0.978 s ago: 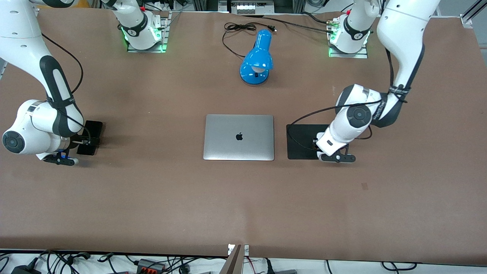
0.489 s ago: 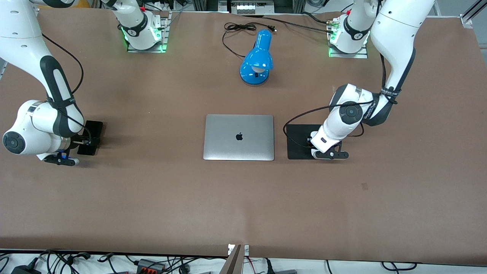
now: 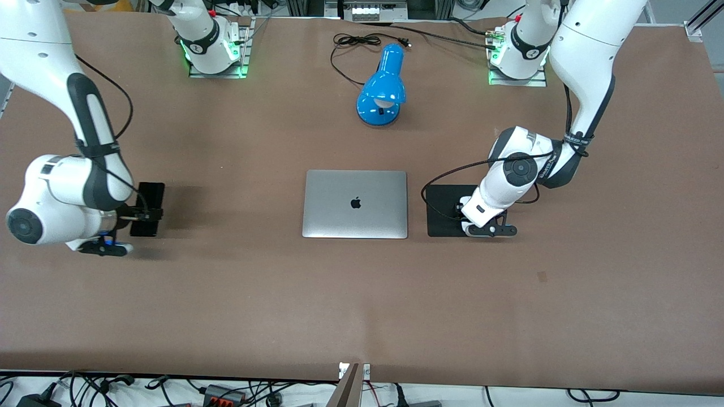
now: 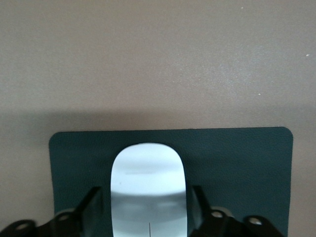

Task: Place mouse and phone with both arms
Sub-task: 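Release the mouse and raise the left gripper while the right gripper carries the phone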

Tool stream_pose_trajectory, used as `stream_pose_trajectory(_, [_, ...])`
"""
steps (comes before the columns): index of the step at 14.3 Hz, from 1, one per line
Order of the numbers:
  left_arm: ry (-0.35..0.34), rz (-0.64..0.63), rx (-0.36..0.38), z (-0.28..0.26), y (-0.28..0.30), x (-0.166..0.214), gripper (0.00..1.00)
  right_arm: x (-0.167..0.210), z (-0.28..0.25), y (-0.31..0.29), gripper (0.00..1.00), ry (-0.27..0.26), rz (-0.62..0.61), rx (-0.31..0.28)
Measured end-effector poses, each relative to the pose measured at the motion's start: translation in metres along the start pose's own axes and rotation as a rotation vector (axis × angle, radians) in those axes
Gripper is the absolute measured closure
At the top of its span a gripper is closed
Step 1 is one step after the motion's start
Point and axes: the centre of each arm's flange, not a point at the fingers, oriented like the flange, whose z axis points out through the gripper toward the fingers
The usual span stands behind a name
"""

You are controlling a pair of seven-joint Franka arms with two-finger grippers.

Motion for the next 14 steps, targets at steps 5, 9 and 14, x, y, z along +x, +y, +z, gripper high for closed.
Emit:
stream_pose_trajectory(5, [0.021,-0.004,-0.003,-0.011,0.0,0.006,0.0,0.006,0.013,-0.092,0.2,0.042,-0.046,0.016])
stream_pose_trajectory(9, [0.024,-0.032,0.035,-0.081,-0.01,0.035,0.0,0.003,0.027,-0.165,0.2,0.08,-0.032,-0.012])
stream_pose_trajectory(14, [0.001,0.043,0.09,-0.221,-0.066,0.086,0.0,-0.015,0.034,-0.236,0.2,0.095,-0.06,-0.02])
